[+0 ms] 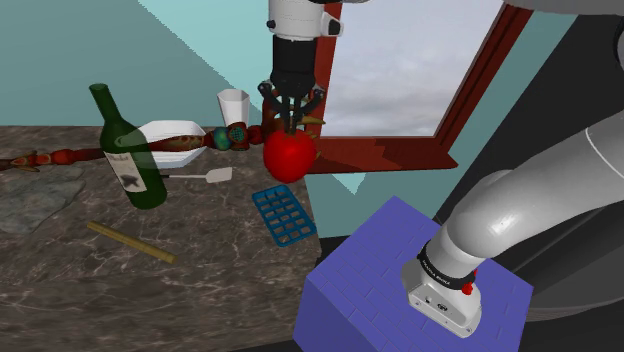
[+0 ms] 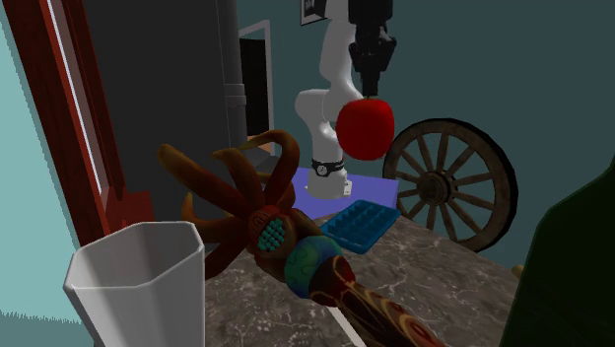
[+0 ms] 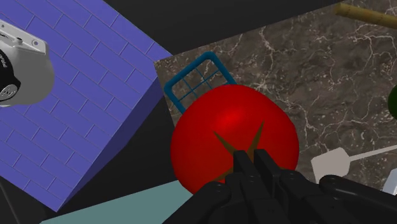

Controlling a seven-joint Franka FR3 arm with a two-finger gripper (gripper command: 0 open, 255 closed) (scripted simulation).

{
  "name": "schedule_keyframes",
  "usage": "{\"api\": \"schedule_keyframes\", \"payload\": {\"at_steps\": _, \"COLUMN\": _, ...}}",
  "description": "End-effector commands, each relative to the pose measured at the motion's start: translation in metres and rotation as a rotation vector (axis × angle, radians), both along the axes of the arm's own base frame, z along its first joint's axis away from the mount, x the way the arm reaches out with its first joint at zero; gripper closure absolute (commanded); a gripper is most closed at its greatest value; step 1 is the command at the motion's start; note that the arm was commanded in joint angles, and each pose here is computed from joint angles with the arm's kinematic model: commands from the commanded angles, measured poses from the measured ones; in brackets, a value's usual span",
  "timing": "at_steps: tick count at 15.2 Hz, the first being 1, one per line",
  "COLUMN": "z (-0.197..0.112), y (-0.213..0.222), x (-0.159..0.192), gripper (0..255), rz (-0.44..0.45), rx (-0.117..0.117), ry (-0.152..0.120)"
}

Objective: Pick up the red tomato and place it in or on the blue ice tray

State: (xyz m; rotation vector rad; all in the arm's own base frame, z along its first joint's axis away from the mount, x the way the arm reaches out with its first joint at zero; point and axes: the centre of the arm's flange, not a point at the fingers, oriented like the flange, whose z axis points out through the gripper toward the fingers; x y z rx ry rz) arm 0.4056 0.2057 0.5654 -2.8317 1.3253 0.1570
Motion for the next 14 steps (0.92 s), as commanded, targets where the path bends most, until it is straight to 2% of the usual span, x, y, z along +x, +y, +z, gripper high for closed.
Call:
{"api": "schedule_keyframes", "payload": {"at_steps": 1, "z": -0.01, "y": -0.001, "x": 0.0, "gripper": 255, "rz": 0.0, "rx": 0.0, "ry": 0.0}}
{"api": "schedule_keyframes", "payload": {"at_steps": 14, "z": -0.079, "y": -0.001, "x": 0.0, "gripper": 255, "rz": 0.0, "rx": 0.0, "ry": 0.0}}
